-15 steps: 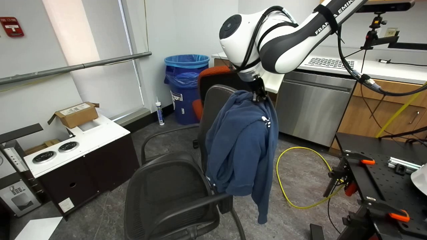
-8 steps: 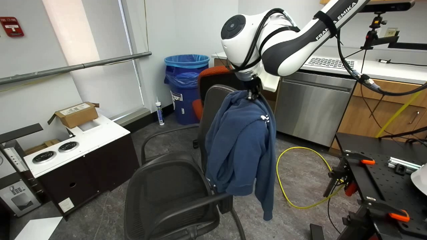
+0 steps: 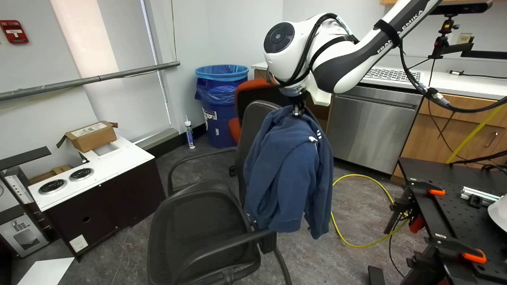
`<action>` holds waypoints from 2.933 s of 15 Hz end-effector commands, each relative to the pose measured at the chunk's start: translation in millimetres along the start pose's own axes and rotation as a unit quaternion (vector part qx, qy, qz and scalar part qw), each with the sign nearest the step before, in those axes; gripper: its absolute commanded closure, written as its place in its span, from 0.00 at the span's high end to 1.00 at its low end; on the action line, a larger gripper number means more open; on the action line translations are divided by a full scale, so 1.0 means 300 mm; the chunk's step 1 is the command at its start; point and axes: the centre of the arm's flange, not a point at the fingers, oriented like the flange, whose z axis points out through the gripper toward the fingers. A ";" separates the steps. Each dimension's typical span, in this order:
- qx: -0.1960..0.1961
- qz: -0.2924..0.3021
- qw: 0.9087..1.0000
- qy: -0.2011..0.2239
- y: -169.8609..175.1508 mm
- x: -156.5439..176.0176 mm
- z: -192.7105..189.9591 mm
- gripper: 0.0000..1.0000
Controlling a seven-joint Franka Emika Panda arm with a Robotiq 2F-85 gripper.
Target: Stretch the hoodie on the backrest of the chair
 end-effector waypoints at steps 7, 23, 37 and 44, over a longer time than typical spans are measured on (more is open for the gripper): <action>-0.039 -0.040 0.996 0.068 0.038 0.041 0.008 0.01; -0.006 -0.189 0.978 0.083 0.045 0.061 0.019 0.01; 0.058 -0.159 0.983 0.067 0.053 0.053 0.034 0.01; 0.040 -0.140 0.988 0.050 0.060 0.043 0.034 0.01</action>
